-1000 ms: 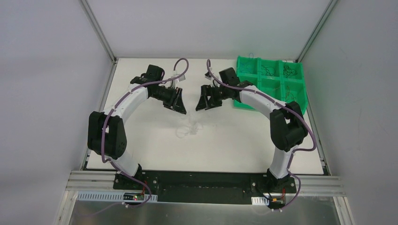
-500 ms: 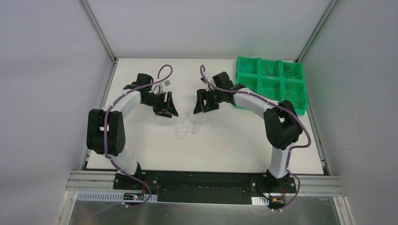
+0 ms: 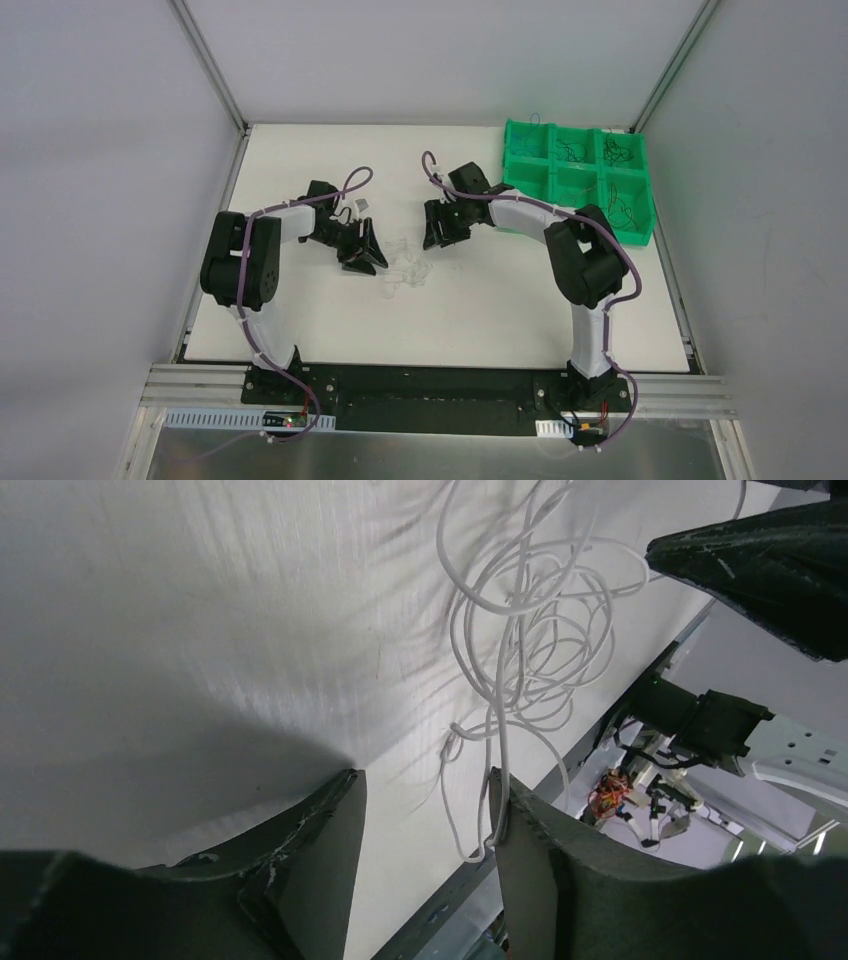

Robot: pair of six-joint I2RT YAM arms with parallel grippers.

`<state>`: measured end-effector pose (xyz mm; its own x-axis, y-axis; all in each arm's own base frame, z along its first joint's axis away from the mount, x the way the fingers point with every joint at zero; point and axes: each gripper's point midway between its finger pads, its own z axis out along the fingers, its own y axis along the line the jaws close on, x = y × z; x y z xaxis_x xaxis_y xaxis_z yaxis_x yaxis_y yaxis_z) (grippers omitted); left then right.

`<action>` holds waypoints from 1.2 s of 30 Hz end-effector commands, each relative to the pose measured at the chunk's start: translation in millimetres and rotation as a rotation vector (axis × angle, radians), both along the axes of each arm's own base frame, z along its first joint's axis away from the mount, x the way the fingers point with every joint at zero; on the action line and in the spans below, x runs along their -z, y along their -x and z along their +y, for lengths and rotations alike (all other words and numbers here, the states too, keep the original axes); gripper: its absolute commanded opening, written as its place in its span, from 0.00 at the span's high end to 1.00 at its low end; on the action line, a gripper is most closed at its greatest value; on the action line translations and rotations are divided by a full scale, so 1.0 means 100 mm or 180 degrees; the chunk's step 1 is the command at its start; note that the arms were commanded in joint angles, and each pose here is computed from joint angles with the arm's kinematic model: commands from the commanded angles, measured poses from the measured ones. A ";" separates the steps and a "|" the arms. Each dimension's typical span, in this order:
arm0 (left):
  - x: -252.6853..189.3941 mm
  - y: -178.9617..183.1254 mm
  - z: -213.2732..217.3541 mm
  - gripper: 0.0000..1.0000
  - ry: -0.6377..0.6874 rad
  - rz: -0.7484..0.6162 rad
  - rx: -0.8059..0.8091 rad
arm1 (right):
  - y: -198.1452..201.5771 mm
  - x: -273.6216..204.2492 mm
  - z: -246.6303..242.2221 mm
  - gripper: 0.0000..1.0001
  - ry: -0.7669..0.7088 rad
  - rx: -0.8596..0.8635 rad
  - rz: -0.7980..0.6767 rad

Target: Untangle the cables

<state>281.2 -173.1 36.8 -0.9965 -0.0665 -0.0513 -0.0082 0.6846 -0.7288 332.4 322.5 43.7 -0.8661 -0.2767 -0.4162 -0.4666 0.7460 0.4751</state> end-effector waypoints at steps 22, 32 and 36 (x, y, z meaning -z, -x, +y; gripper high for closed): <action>-0.04 -0.36 -0.19 1.00 0.0279 -0.0137 -0.0102 | -0.37 -1.01 -0.36 0.38 -0.0374 0.0400 -0.0224; -0.13 -0.43 -0.20 1.00 0.0286 -0.0192 -0.0145 | -0.26 -0.42 -0.15 0.33 -0.0376 0.0326 0.0393; -0.21 -0.46 -0.19 1.00 0.0271 -0.0291 -0.0137 | -0.15 -0.32 -0.05 0.47 -0.0443 0.0216 0.0606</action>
<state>318.9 -186.8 35.2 -0.9887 -0.1255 -0.0826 -0.0173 0.6413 -0.7671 355.5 300.4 62.7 -0.9400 -0.1559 -0.3033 -0.3128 0.7488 0.5843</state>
